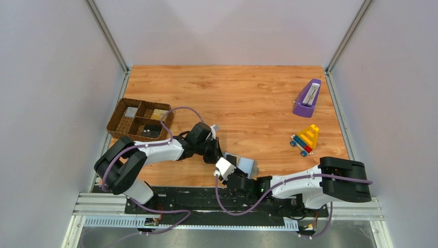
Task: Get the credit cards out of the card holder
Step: Remove the credit card from the card holder.
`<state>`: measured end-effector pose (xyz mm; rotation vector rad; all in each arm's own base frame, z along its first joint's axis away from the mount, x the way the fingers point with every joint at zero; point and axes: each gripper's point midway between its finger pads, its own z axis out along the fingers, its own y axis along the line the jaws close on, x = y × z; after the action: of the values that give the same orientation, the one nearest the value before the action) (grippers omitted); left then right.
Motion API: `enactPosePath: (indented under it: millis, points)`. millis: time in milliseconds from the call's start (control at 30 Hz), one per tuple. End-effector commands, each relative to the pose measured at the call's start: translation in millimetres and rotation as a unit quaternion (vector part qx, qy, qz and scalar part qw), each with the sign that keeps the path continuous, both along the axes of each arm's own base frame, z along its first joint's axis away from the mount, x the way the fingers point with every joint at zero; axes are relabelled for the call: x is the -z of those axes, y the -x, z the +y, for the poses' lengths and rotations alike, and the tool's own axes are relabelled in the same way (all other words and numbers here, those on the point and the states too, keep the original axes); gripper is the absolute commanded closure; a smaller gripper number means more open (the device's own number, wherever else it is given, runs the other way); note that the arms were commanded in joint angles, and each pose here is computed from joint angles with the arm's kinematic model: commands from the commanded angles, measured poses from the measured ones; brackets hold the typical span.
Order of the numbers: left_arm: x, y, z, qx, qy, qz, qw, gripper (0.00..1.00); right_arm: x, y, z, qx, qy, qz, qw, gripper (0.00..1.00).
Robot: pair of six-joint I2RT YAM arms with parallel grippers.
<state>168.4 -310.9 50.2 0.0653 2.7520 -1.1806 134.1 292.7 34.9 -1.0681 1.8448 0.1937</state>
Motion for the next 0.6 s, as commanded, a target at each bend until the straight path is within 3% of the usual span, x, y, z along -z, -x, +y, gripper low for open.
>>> enactPosePath:
  millis: [0, 267, 567]
  points:
    - [-15.9, -5.1, -2.1, -0.010, 0.013, -0.010, 1.000, 1.00, -21.1, -4.9, 15.8, 0.017, -0.032, -0.017, 0.999, 0.73]
    - [-36.9, -14.8, -2.1, -0.020, 0.013, -0.039, 0.999, 0.96, -28.0, -4.6, 10.2, 0.035, -0.045, -0.009, 0.998, 1.00]
    - [-65.4, -29.3, 8.5, -0.037, -0.012, -0.093, 0.995, 0.85, -31.0, -3.5, 3.9, 0.052, -0.058, 0.004, 0.997, 1.00]
